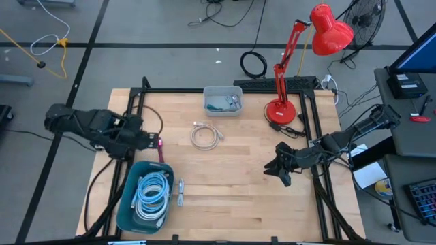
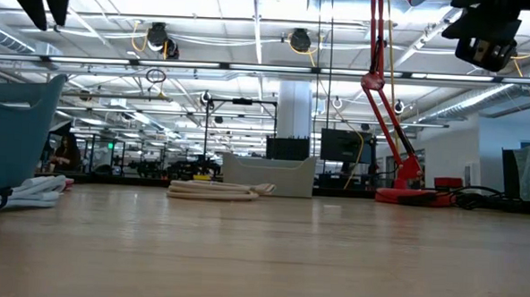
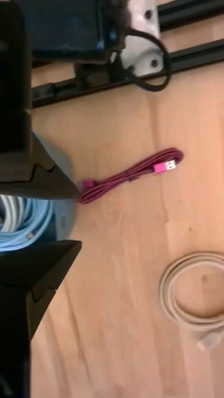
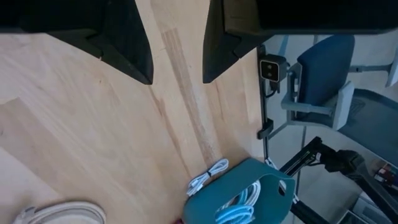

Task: Pick & Place USB Port
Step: Put the black pink charger cable into the gray bin

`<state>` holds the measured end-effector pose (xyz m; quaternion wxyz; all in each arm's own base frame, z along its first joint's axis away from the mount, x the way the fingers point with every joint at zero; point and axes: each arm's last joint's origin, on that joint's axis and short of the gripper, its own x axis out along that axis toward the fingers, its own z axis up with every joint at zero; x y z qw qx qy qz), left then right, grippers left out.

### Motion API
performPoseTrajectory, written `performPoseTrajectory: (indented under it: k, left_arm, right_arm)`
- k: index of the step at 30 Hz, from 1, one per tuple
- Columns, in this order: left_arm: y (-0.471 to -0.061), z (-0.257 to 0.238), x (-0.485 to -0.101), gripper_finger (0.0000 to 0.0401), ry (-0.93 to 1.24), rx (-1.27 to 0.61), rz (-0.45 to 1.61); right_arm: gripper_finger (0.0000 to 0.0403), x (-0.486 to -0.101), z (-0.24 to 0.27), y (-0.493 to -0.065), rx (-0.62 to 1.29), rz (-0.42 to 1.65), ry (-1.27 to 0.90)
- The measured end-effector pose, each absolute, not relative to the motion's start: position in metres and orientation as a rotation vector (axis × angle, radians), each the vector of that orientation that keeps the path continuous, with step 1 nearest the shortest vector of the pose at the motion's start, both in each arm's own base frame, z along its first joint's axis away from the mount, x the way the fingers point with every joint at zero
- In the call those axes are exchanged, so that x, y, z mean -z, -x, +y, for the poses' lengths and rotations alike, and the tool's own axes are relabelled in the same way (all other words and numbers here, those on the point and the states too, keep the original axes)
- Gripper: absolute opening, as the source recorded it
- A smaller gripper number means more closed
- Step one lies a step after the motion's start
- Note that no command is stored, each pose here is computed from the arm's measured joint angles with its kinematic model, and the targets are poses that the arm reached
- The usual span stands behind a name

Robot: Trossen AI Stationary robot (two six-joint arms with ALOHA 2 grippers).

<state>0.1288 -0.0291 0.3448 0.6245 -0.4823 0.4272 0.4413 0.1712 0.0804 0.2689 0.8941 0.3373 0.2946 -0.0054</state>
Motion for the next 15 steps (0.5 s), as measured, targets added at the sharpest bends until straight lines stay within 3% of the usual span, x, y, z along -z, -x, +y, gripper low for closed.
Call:
performPoseTrajectory:
  k: [15]
  left_arm:
    - [-0.161,0.011,-0.329,0.0143,1.036,-1.075,1.152]
  right_arm:
    - [0.013,-0.274,0.082,-0.174,-0.013,0.555,-0.707]
